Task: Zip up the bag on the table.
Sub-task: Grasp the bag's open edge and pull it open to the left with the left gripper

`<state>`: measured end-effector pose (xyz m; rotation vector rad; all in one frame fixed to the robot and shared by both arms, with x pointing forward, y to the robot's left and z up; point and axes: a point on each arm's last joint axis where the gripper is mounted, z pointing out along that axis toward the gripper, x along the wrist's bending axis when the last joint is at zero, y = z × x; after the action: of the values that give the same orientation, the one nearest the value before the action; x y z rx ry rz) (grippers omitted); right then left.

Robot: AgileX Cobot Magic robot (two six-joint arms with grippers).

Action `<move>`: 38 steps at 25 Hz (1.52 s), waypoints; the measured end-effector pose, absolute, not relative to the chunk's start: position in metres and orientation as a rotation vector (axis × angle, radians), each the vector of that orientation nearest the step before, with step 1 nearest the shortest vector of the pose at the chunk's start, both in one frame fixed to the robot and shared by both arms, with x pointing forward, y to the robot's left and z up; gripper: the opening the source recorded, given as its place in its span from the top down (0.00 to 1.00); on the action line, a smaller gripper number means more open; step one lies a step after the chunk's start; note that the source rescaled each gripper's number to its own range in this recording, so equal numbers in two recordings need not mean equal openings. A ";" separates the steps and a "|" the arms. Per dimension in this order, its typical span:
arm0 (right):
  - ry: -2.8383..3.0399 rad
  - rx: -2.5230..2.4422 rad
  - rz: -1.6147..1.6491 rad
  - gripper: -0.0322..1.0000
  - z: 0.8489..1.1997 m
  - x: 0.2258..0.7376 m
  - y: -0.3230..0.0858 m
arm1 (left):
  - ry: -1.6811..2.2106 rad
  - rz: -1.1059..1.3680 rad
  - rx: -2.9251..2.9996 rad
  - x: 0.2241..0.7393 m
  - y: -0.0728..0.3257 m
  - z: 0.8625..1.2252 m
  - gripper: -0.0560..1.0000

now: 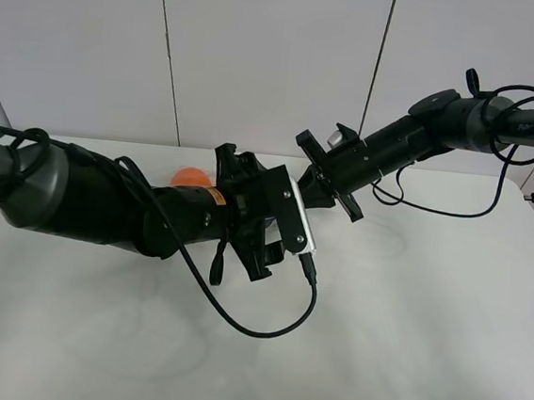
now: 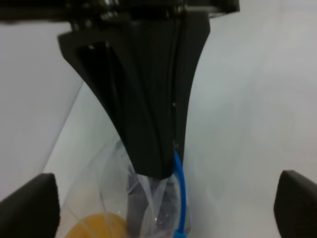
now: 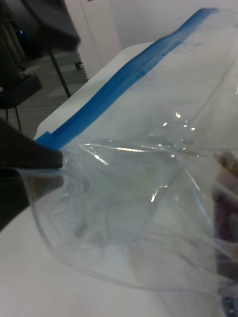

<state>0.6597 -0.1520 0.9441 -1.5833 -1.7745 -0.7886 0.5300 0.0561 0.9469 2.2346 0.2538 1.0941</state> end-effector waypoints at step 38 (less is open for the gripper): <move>-1.776 -1.584 -0.786 0.97 0.944 0.660 -0.152 | 0.252 1.061 2.278 0.532 0.060 0.941 0.57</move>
<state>0.6596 -0.1521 0.9439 -1.5844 -1.7763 -0.7859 0.5321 0.0600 0.9406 2.2783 0.2521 1.0605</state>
